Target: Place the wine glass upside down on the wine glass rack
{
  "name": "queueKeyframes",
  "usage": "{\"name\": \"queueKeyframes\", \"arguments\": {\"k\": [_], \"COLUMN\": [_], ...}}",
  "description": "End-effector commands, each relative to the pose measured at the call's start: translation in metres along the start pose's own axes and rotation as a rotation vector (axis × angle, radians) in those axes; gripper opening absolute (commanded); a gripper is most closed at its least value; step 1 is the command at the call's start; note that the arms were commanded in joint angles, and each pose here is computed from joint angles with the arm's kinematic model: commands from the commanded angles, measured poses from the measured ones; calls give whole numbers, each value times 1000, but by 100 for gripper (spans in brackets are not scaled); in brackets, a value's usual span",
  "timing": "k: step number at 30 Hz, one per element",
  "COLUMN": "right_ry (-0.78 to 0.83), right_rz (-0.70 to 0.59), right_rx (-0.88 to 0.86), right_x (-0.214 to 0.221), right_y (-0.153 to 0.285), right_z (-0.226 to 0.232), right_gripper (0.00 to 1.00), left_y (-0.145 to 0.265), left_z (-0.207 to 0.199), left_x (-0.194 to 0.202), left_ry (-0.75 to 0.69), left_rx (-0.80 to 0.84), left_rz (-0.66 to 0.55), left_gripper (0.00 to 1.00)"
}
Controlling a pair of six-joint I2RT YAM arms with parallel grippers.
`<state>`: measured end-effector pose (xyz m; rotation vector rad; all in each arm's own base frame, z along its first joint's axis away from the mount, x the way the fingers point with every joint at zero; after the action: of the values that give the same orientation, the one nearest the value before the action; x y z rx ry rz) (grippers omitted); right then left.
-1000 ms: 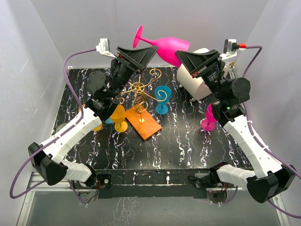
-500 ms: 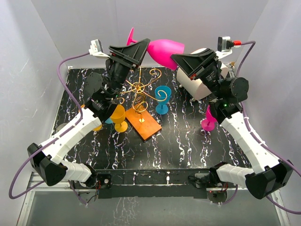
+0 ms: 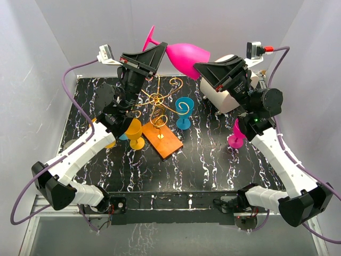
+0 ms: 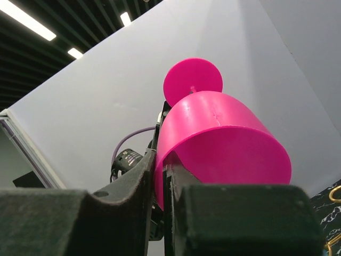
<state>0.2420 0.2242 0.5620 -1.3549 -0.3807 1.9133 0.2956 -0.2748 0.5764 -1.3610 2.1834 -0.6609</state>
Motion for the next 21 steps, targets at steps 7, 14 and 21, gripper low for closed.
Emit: {"name": "queueKeyframes", "arguments": {"k": [7, 14, 21], "right_ry": [87, 106, 140], "right_rz": [-1, 28, 50], "right_rx": [69, 153, 190], "right_x": [-10, -3, -5], "right_y": [4, 10, 11], "right_z": [3, -11, -14], "right_gripper": [50, 75, 79], "left_y": [5, 20, 35], "left_z": [-57, -55, -64], "left_x": [-29, -57, -80], "left_ry": [-156, -396, -697], "left_rx": [67, -58, -176], "left_rz": [-60, -123, -98], "left_gripper": [0, 0, 0]}}
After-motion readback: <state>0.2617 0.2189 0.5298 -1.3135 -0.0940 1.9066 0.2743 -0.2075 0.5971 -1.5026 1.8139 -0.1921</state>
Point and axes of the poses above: each gripper's point midway between its finger pads, its own y axis back along the fingers, its own z axis along the line the jaws close on, x = y × z, the point moved 1 cm from there along y, back along the fingers, and after that the axes turned 12 degrees about y, right-handed, at the moved point
